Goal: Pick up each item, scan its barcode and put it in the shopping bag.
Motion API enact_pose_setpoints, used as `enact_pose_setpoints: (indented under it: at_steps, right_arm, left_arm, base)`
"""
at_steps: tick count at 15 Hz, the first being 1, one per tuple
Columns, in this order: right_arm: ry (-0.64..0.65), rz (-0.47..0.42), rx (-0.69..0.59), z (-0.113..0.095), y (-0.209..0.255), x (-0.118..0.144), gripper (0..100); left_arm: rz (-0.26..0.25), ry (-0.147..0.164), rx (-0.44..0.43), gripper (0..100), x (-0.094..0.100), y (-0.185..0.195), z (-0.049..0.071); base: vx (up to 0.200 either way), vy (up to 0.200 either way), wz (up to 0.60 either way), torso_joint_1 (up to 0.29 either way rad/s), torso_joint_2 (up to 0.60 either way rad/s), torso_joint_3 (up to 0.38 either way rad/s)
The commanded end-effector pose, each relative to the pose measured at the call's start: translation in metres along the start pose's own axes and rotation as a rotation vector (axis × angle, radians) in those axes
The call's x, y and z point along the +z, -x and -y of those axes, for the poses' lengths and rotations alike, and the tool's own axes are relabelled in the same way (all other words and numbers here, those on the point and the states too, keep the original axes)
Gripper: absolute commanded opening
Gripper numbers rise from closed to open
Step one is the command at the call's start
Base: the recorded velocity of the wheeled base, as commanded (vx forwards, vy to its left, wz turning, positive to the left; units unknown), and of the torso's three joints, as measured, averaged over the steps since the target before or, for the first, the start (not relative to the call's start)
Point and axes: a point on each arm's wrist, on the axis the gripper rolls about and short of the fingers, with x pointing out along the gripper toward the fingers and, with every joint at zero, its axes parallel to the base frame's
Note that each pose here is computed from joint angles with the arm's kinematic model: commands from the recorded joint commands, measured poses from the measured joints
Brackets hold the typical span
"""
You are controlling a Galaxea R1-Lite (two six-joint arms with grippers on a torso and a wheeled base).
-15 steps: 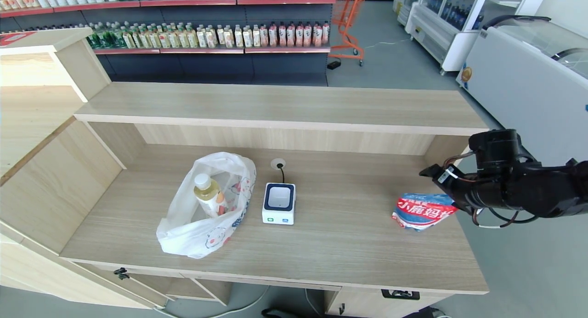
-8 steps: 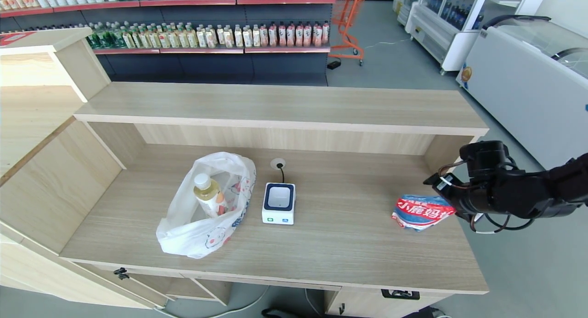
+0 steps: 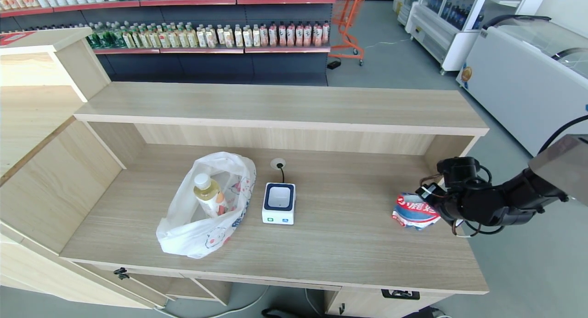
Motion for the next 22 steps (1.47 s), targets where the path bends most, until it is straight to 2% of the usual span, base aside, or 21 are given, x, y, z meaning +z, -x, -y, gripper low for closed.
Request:
enact_pose_setpoints:
  at_steps: [1, 7, 9, 11, 12, 15, 16, 17, 20, 22]
  right_arm:
    - [0.033, -0.030, -0.031, 0.007, -0.014, -0.012, 0]
    - [0.181, -0.020, -0.045, 0.008, -0.012, -0.013, 0]
    - [0.220, 0.007, 0.038, -0.004, 0.013, 0.006, 0]
    - [0.237, -0.063, 0.357, -0.027, 0.067, 0.034, 0]
    - [0.309, -0.111, 0.513, -0.028, 0.098, 0.041, 0]
    - [0.580, -0.240, 0.961, 0.001, 0.149, 0.050, 0]
    - [0.633, -0.258, 1.060, 0.005, 0.156, 0.049, 0]
    - [0.697, -0.287, 1.234, 0.005, 0.171, 0.047, 0]
    - [0.762, -0.343, 1.451, -0.015, 0.203, 0.033, 0]
    - [0.754, -0.411, 1.517, -0.026, 0.217, 0.022, 0]
  left_arm:
    - [0.000, 0.000, 0.000, 100, 0.000, 0.000, 0.000]
    - [0.000, 0.000, 0.000, 100, 0.000, 0.000, 0.000]
    - [0.000, 0.000, 0.000, 100, 0.000, 0.000, 0.000]
    - [-0.001, 0.000, 0.000, 100, 0.000, 0.000, 0.000]
    - [0.000, 0.000, 0.000, 100, 0.000, 0.000, 0.000]
    - [-0.001, 0.000, 0.000, 100, 0.000, 0.000, 0.000]
    - [0.000, 0.000, 0.000, 100, 0.000, 0.000, 0.000]
    - [0.000, 0.000, 0.000, 100, 0.000, 0.000, 0.000]
    - [-0.001, 0.000, 0.000, 100, 0.000, 0.000, 0.000]
    - [0.000, 0.000, -0.002, 100, 0.000, 0.000, 0.000]
  base:
    - [0.000, 0.000, 0.00, 0.000, 0.00, 0.000]
    - [0.000, 0.000, 0.00, 0.000, 0.00, 0.000]
    - [0.000, 0.000, 0.00, 0.000, 0.00, 0.000]
    - [0.000, 0.000, 0.00, 0.000, 0.00, 0.000]
    - [0.000, 0.000, 0.00, 0.000, 0.00, 0.000]
    - [0.000, 0.000, 0.00, 0.000, 0.00, 0.000]
    - [0.000, 0.000, 0.00, 0.000, 0.00, 0.000]
    - [0.000, 0.000, 0.00, 0.000, 0.00, 0.000]
    - [0.000, 0.000, 0.00, 0.000, 0.00, 0.000]
    - [0.000, 0.000, 0.00, 0.000, 0.00, 0.000]
